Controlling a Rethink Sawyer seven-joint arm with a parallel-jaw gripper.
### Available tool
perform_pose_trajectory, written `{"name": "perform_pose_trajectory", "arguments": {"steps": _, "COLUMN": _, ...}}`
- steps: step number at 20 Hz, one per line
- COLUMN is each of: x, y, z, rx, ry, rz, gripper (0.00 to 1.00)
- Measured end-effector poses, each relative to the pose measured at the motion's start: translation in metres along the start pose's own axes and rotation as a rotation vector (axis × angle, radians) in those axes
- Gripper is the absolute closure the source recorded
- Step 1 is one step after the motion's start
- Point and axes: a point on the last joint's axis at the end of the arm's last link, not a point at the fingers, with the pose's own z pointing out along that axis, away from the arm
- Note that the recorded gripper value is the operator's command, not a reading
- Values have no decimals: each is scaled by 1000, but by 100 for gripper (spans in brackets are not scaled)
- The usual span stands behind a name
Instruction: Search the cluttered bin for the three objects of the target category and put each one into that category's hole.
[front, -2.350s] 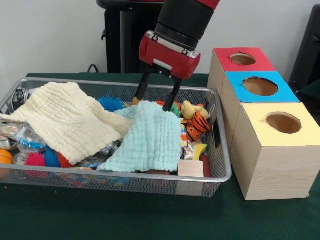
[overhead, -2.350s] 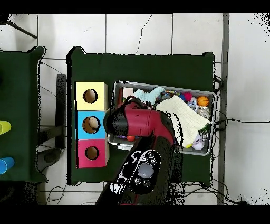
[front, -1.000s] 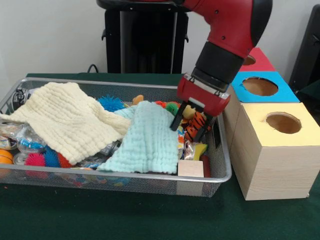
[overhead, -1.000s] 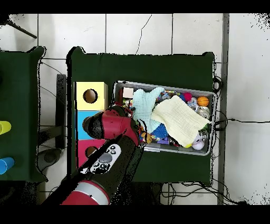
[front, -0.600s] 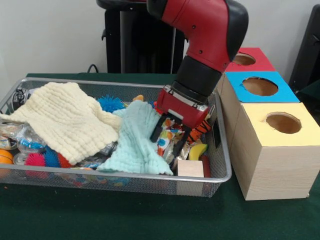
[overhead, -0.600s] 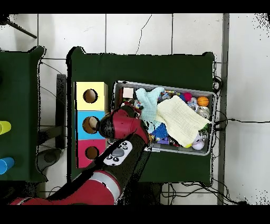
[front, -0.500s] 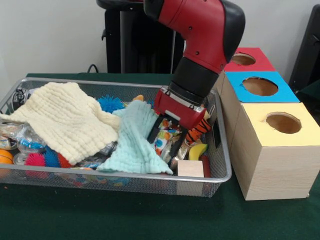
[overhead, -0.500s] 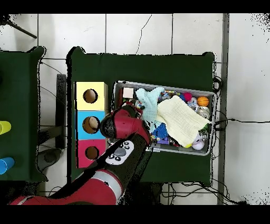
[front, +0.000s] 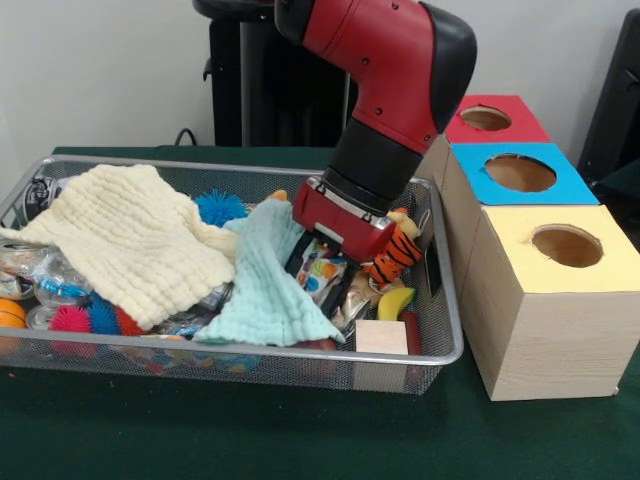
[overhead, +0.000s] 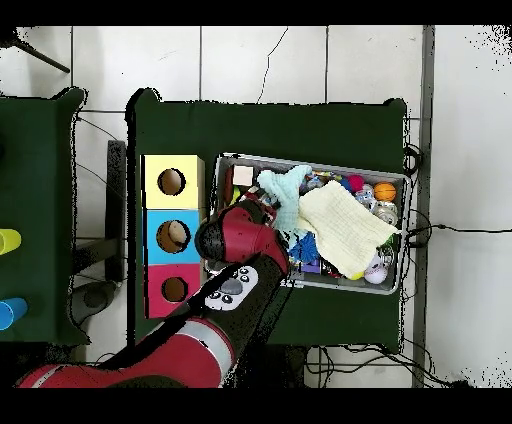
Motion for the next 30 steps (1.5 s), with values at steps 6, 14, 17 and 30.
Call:
{"name": "perform_pose_trajectory", "arguments": {"steps": 6, "x": -3, "y": 3, "z": -13, "rx": -5, "ry": 89, "rz": 47, "gripper": 0}}
{"name": "perform_pose_trajectory", "arguments": {"steps": 14, "x": -25, "y": 11, "z": -51, "rx": -74, "ry": 318, "rz": 159, "gripper": 0}}
{"name": "perform_pose_trajectory", "arguments": {"steps": 17, "x": -28, "y": 13, "z": -60, "rx": -90, "ry": 338, "rz": 155, "gripper": 0}}
{"name": "perform_pose_trajectory", "arguments": {"steps": 30, "x": 6, "y": 6, "z": -45, "rx": -70, "ry": 321, "rz": 19, "gripper": 0}}
